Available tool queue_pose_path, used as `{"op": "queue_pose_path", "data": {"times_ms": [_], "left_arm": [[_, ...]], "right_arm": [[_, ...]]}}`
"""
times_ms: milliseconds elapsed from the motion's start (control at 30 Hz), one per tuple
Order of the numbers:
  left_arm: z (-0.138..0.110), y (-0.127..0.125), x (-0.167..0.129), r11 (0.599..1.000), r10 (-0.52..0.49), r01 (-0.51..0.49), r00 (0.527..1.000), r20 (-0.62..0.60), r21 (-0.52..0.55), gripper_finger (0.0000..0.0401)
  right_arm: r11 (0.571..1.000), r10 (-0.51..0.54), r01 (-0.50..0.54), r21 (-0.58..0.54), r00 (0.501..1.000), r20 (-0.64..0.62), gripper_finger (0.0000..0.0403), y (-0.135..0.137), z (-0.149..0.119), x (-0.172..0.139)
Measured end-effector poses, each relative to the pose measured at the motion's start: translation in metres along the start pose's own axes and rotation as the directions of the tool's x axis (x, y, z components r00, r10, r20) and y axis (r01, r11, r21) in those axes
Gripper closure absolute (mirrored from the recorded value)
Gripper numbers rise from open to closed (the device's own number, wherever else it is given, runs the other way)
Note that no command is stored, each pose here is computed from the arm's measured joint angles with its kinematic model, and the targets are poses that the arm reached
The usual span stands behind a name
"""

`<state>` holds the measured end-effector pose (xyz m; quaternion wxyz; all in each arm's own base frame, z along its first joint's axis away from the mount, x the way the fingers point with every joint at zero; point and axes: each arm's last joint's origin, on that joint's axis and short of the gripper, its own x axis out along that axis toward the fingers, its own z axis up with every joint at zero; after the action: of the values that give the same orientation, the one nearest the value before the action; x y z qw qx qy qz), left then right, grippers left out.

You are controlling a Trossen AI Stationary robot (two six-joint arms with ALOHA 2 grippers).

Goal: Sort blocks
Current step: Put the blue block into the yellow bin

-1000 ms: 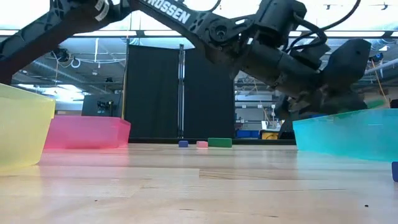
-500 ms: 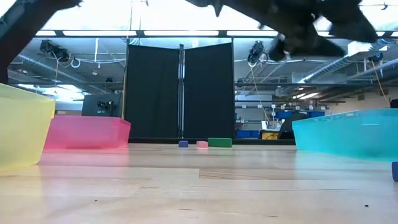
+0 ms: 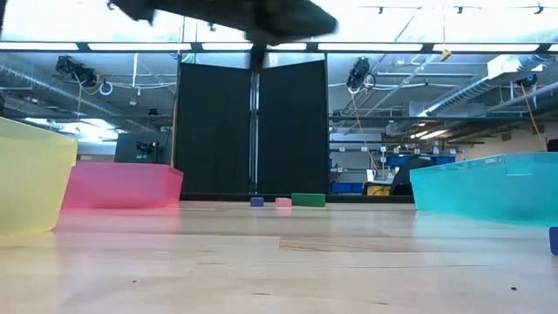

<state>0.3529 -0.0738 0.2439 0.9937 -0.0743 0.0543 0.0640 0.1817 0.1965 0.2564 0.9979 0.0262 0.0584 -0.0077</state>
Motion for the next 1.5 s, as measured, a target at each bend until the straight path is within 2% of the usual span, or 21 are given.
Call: {"op": "queue_pose_path", "data": {"times_ms": [133, 233, 333, 467, 600, 733, 967, 1133, 1200, 1500], "left_arm": [[0.009, 0.003, -0.045, 0.999, 0.009, -0.007, 0.997, 0.073, -0.031, 0.0359], [0.016, 0.002, -0.073, 0.999, 0.004, 0.001, 0.994, 0.109, -0.046, 0.0350], [0.026, 0.000, -0.097, 0.997, -0.015, 0.027, 0.986, 0.164, -0.071, 0.0348], [0.032, -0.005, -0.123, 0.996, -0.043, 0.059, 0.978, 0.205, -0.072, 0.0348], [0.036, -0.009, -0.143, 0.995, -0.062, 0.077, 0.970, 0.236, -0.056, 0.0347], [0.039, -0.017, -0.155, 0.995, -0.097, 0.101, 0.963, 0.252, -0.002, 0.0347], [0.038, -0.025, -0.164, 0.995, -0.098, 0.096, 0.964, 0.248, 0.019, 0.0347], [0.036, -0.031, -0.169, 0.992, -0.126, 0.123, 0.962, 0.242, 0.028, 0.0347], [0.036, -0.033, -0.170, 0.991, -0.134, 0.129, 0.961, 0.240, 0.039, 0.0347], [0.034, -0.040, -0.177, 0.990, -0.139, 0.131, 0.962, 0.236, 0.053, 0.0347]], "right_arm": [[0.997, 0.062, -0.051, 0.065, 0.983, -0.175, 0.0154, 0.008, -0.020, 0.027], [0.995, 0.087, -0.068, 0.068, 0.940, -0.330, 0.0154, 0.016, -0.028, 0.044], [0.996, 0.078, -0.050, 0.068, 0.854, -0.515, 0.0154, 0.023, -0.034, 0.053], [1.000, 0.013, 0.009, 0.026, 0.703, -0.711, 0.0154, 0.032, -0.043, 0.059], [1.000, 0.004, 0.013, 0.014, 0.589, -0.808, 0.0154, 0.043, -0.060, 0.065], [1.000, -0.004, 0.016, 0.005, 0.500, -0.866, 0.0154, 0.045, -0.083, 0.071], [0.994, -0.101, 0.074, -0.076, 0.441, -0.892, 0.0158, 0.032, -0.100, 0.080], [0.997, -0.058, 0.075, -0.031, 0.393, -0.918, 0.0158, 0.022, -0.108, 0.084], [0.998, -0.017, 0.065, 0.009, 0.391, -0.920, 0.0159, 0.021, -0.111, 0.086], [0.997, -0.015, 0.077, 0.016, 0.388, -0.922, 0.0164, 0.018, -0.112, 0.087]]}}
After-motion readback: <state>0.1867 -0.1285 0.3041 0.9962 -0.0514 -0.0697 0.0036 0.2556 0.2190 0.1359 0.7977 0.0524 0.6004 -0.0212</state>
